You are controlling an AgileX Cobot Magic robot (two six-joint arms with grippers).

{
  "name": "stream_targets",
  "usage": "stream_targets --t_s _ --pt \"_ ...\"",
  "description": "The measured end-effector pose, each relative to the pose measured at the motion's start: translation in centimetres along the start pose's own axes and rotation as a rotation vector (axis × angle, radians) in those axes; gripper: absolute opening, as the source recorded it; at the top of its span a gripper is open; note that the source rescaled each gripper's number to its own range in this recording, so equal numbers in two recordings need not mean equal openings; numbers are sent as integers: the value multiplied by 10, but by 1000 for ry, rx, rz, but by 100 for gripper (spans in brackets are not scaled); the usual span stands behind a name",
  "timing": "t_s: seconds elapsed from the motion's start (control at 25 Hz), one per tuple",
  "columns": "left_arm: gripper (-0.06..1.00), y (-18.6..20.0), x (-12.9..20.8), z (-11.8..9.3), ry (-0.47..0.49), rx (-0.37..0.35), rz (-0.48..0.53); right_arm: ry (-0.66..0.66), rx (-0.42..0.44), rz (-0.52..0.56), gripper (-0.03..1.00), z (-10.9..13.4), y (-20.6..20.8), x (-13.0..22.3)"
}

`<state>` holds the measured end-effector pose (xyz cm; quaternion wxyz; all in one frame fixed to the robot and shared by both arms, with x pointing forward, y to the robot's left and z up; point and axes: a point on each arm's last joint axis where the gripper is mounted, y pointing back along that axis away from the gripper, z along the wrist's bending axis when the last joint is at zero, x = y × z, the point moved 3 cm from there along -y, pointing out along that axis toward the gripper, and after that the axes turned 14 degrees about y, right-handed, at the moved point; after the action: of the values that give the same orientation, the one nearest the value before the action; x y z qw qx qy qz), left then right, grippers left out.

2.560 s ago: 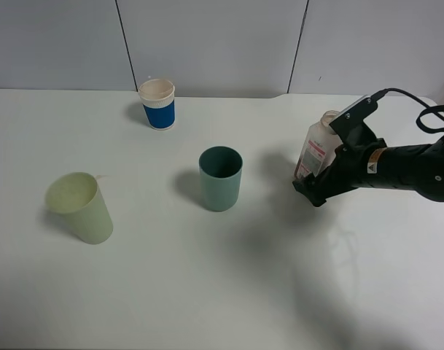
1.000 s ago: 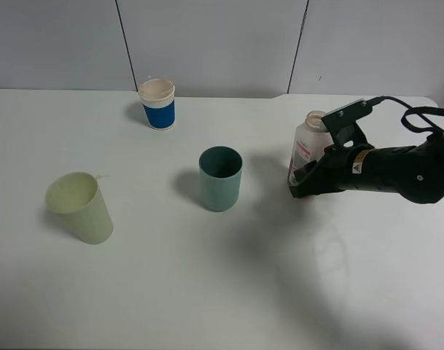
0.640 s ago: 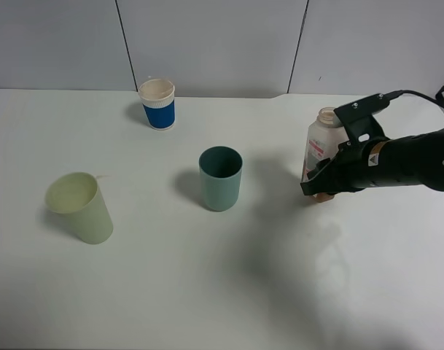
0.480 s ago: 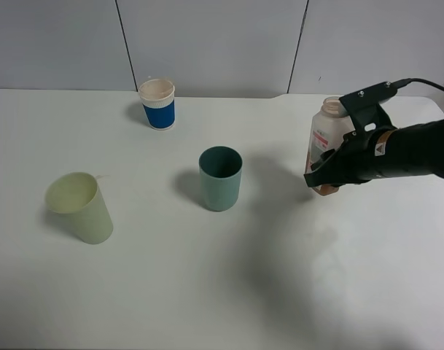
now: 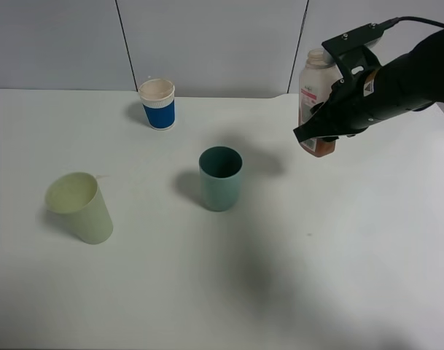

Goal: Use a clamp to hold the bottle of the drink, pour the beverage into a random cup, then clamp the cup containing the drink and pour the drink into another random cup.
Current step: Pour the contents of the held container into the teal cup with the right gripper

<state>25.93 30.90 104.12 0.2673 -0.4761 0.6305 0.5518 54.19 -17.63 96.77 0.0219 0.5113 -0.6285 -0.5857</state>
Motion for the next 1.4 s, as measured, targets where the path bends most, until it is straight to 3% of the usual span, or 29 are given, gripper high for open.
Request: stream_targets --t_s 0.44,0.76,0.96,1.4 --pt "88 0 0 0 0 0 0 100 -35 68 1 12 -9 -11" --pt "88 0 0 0 0 0 0 277 -67 152 1 23 -33 -32" --pt "88 0 0 0 0 0 0 378 -48 143 1 28 -34 -45" --pt "88 0 0 0 0 0 0 570 -65 250 1 47 -29 -40"
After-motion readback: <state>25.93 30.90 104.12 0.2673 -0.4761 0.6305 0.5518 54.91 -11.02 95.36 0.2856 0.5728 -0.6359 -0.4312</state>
